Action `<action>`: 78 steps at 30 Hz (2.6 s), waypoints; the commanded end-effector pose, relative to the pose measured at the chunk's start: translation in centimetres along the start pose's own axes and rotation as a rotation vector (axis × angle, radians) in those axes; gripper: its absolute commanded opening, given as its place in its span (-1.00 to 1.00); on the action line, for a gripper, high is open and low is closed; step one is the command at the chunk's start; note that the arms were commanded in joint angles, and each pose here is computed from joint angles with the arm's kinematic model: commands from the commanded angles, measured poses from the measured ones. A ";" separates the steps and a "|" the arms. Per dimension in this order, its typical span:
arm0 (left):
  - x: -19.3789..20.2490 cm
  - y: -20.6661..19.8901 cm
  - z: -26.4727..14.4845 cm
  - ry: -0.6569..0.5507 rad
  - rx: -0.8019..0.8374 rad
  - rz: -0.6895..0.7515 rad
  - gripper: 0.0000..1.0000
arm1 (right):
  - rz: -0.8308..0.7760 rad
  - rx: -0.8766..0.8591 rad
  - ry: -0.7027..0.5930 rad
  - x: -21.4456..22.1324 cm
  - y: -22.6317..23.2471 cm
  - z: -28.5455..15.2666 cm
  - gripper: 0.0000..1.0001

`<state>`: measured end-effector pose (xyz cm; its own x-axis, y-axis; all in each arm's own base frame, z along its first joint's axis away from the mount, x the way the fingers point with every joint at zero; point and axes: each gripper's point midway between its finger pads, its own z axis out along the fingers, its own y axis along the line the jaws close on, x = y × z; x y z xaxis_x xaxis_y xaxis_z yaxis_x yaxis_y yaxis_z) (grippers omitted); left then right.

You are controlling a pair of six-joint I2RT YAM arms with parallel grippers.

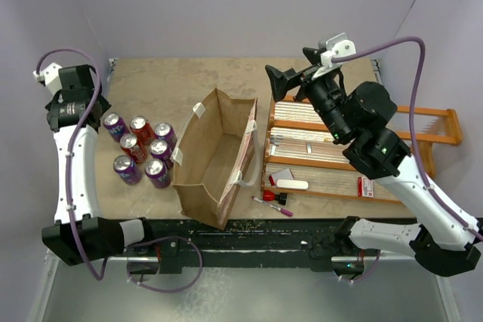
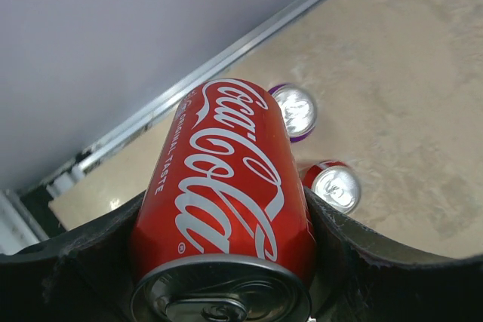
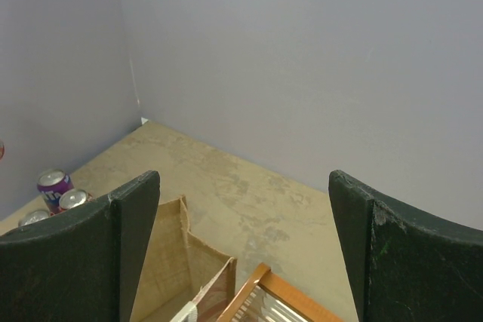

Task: Take the beverage out of the canvas bag
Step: Place the drink at the center of the board.

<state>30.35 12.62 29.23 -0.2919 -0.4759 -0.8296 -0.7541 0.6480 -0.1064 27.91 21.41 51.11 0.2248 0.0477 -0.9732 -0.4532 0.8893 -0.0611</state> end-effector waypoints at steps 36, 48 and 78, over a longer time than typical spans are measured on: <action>12.7 2.2 14.5 0.333 0.025 -0.336 -0.95 | -0.128 0.104 -0.030 -0.3 -3.7 -3.8 1.00; 15.5 3.7 14.4 0.425 -0.040 -0.262 0.24 | -0.115 0.072 -0.011 0.0 -3.0 -3.5 1.00; -4.5 -8.9 -3.7 -0.051 0.515 0.065 0.98 | 0.156 0.220 0.216 2.8 -3.5 -3.1 1.00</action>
<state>34.36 11.53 27.58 -0.3210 -0.6069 -0.7271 -0.6348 0.7076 -0.3103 27.80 20.16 45.70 -0.0111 -0.0509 -0.9986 -0.4077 0.9122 -0.0419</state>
